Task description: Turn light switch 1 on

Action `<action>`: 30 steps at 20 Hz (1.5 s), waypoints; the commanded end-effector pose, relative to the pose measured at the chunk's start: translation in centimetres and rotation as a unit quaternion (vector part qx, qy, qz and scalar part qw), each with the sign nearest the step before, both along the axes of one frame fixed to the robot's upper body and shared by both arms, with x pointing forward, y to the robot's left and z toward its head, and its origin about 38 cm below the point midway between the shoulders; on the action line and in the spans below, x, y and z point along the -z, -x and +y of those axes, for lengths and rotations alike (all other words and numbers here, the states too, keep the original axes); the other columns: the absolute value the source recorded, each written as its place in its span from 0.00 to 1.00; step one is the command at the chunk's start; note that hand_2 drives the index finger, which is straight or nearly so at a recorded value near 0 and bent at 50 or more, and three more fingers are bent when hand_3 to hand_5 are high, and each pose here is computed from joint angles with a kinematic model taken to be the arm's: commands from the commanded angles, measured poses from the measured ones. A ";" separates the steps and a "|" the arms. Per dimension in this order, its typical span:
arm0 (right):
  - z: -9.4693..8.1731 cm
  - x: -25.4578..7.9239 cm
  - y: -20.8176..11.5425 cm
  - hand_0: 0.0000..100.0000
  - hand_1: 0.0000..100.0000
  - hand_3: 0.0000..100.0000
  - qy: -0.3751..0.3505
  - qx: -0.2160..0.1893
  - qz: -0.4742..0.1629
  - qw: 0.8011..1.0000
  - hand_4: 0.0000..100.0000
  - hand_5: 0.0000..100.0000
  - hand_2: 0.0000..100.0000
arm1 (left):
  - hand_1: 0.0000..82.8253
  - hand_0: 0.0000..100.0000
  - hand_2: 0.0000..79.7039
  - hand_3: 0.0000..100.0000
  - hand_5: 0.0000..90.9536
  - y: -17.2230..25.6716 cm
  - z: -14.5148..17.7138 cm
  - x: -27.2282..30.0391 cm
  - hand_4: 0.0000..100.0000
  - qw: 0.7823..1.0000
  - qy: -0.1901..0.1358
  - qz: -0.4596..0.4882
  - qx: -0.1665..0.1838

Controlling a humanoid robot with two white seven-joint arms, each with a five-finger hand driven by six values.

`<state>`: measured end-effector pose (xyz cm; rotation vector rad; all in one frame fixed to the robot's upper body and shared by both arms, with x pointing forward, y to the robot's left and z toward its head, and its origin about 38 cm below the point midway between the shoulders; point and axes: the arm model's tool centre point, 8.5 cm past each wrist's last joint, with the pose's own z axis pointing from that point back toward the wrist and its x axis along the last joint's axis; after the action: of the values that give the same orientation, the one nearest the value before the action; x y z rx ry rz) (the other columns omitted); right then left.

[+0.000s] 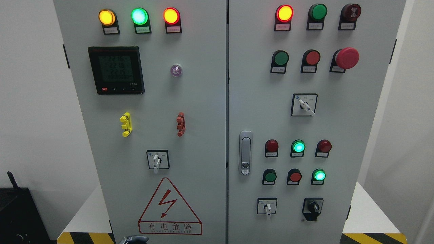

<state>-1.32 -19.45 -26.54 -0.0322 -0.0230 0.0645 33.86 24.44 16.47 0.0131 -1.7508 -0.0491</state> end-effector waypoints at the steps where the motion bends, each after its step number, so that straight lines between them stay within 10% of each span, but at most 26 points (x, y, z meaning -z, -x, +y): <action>1: 0.0 0.0 0.0 0.00 0.00 0.00 -0.001 0.012 0.001 1.000 0.00 0.00 0.00 | 0.73 0.25 0.56 0.63 0.80 -0.9 -2.3 -4.8 0.78 0.998 0.019 -0.051 0.017; 30: 0.0 0.0 0.0 0.00 0.00 0.00 -0.001 0.012 0.001 1.000 0.00 0.00 0.00 | 0.83 0.11 0.62 0.69 0.82 -4.5 -2.7 -7.7 0.81 0.998 0.027 -0.029 -0.046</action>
<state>-1.32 -19.45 -26.54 -0.0322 -0.0230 0.0645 37.68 21.71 23.47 0.0516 -1.8031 0.0503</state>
